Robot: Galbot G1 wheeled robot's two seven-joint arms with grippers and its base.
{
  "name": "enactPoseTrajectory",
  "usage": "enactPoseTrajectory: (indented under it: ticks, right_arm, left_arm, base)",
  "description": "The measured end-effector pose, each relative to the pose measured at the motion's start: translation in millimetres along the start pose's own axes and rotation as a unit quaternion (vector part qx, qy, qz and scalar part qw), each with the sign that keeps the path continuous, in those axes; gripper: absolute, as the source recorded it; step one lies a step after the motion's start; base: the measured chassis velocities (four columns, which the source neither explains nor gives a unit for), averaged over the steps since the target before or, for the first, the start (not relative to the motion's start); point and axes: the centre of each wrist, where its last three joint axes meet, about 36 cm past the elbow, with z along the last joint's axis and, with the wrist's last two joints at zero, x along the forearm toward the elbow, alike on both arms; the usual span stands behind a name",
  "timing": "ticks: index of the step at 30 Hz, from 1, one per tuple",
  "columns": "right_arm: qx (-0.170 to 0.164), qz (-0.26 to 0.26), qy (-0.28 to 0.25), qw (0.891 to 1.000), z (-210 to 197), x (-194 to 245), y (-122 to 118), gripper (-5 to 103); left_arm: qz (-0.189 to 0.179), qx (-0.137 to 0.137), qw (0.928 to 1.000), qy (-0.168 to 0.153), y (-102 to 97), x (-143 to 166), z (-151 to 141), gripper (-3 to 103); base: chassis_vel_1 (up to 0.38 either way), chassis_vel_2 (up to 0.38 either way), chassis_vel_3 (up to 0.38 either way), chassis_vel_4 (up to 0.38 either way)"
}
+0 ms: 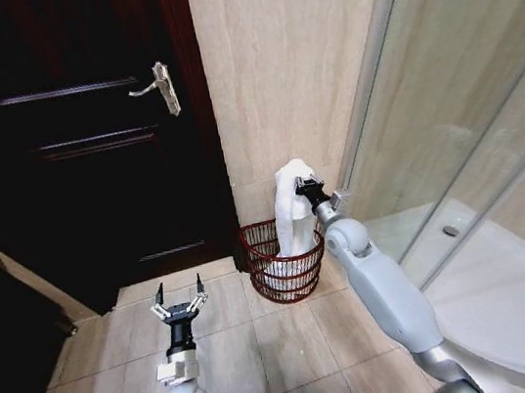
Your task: Discard the used towel into the hamper.
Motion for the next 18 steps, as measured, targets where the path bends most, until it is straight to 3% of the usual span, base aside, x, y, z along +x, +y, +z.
enactPoseTrajectory:
  ticks: [5, 10, 15, 18]
  right_arm:
    - [0.012, 0.019, 0.031, 0.999, -12.8, 1.9, 5.7, 7]
    - [0.014, 0.020, 0.094, 0.995, -39.5, -3.0, -5.9, 7]
    - [-0.042, 0.000, 0.190, 0.981, -59.1, -18.9, -15.1, 7]
    - [-0.055, 0.000, 0.223, 0.973, -61.2, -30.3, -14.5, 7]
  left_arm:
    - [0.004, -0.001, 1.0000, 0.000, -3.0, -2.5, 0.9, 100]
    - [0.005, 0.000, 1.0000, 0.002, -3.9, -3.5, 0.6, 100]
    - [0.005, 0.000, 1.0000, 0.003, -3.9, -3.4, 1.5, 100]
    - [0.005, -0.001, 1.0000, 0.002, -4.0, -4.2, 1.6, 100]
  base:
    - [0.000, 0.000, 0.000, 0.000]
    - [0.000, 0.000, 0.000, 0.000]
    - [0.000, 0.000, 0.000, 0.000]
    - [0.000, 0.000, 0.000, 0.000]
